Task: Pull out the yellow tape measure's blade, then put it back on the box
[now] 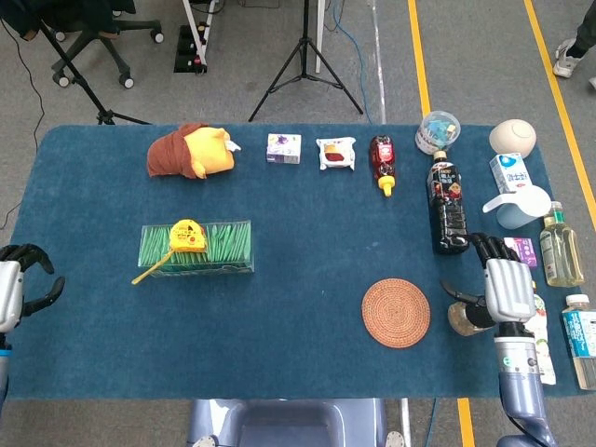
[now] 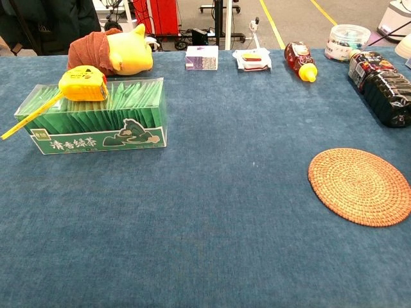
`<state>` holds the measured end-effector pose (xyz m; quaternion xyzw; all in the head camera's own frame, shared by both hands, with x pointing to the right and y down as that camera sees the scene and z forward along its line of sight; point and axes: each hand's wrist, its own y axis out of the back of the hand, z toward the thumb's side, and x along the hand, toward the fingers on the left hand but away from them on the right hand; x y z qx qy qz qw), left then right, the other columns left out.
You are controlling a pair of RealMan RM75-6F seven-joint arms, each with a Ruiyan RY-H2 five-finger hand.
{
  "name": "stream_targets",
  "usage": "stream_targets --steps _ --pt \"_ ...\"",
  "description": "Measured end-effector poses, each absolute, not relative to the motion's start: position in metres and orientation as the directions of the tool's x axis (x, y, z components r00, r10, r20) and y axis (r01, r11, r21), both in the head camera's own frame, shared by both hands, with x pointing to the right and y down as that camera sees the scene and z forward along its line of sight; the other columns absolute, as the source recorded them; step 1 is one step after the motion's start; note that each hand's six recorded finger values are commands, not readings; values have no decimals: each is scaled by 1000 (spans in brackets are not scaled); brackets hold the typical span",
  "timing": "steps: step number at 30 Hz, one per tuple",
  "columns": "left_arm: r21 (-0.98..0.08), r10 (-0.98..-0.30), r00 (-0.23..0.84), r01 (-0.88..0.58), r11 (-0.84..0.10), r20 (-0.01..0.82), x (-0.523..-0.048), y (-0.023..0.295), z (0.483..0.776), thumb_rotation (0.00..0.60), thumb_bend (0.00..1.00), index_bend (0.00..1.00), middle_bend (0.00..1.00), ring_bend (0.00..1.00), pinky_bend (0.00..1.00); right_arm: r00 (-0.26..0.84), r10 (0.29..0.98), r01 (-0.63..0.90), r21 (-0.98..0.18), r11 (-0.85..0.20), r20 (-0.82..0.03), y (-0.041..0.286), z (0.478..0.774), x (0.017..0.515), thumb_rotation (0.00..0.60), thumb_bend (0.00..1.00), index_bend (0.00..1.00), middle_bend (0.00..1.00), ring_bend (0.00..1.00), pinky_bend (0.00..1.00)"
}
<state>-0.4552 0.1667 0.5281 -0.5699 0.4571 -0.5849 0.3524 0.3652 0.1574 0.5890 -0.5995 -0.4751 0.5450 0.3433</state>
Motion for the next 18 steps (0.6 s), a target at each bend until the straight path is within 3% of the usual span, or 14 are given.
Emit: stream_targets --steps 7,18 --pt "-925 -918 -124 -92 -368 378 -466 202 528 600 295 556 426 322 410 -72 931 182 -923 -339 -357 178 580 374 358 236 220 229 204 267" --pt "-907 -903 -96 -102 -409 418 -458 218 536 600 294 556 426 322 409 -84 929 175 -923 -343 -361 192 574 382 358 236 220 229 204 260"
